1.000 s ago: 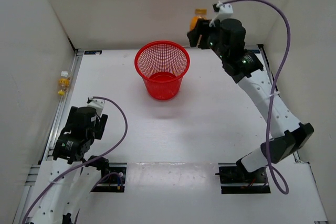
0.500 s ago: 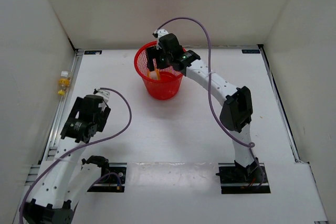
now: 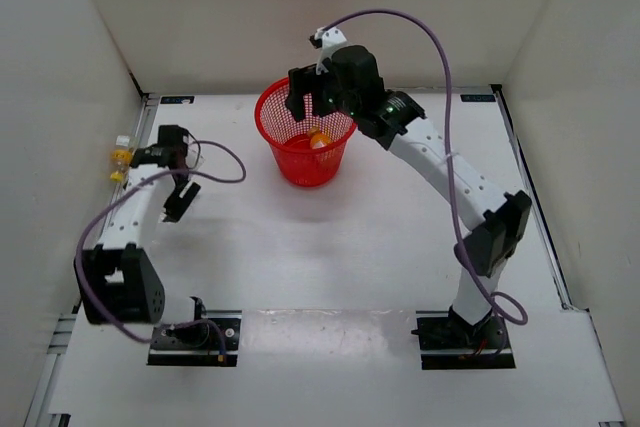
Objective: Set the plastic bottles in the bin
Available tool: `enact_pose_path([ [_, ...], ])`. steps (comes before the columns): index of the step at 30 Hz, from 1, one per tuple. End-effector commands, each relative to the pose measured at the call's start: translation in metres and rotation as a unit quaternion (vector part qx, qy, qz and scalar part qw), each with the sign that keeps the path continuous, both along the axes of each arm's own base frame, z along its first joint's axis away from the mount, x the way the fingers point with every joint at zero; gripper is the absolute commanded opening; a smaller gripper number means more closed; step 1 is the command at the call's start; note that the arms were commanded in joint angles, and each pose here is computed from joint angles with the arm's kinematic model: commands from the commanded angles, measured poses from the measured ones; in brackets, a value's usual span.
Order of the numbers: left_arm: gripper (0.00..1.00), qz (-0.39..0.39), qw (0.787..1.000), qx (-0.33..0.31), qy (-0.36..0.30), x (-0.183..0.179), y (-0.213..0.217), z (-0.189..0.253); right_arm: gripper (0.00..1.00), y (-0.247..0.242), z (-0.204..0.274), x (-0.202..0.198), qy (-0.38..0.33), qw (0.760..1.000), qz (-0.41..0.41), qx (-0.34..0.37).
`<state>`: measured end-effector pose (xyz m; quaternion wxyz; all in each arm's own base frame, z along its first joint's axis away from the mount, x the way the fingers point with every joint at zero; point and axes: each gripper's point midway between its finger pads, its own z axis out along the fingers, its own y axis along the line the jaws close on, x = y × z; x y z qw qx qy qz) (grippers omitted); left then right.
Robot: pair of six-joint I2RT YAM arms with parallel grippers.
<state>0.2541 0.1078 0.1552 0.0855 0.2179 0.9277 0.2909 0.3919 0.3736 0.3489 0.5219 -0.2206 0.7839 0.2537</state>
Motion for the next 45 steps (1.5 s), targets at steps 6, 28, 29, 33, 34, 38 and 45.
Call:
enact_pose_path([
  [6,1.00,0.007,0.976,-0.195,0.093,0.028,-0.025,-0.030,0.92,-0.017,0.009,-0.039,-0.041,0.999,0.000,-0.034],
  [28,0.37,0.082,0.960,-0.259,0.069,0.053,-0.017,-0.067,0.94,-0.049,0.003,-0.071,0.003,0.999,-0.038,-0.019],
  [29,0.30,0.080,0.961,-0.262,0.034,0.068,-0.016,-0.045,0.94,-0.054,0.012,-0.073,0.000,0.999,-0.048,-0.008],
  [33,0.10,0.060,0.959,-0.273,-0.055,0.106,-0.030,0.029,0.94,-0.095,0.004,-0.084,0.010,0.993,-0.122,0.002],
  [34,0.10,0.049,0.958,-0.273,-0.079,0.116,-0.035,0.048,0.94,-0.110,0.013,-0.090,0.001,0.990,-0.140,0.014],
  [38,0.10,-0.045,0.939,-0.258,-0.221,0.168,-0.088,0.154,0.95,-0.150,-0.002,-0.099,-0.008,0.980,-0.200,0.003],
  [45,0.23,-0.275,0.831,-0.277,-0.396,0.182,-0.242,0.263,0.95,-0.200,-0.025,-0.120,0.008,0.961,-0.275,0.019],
])
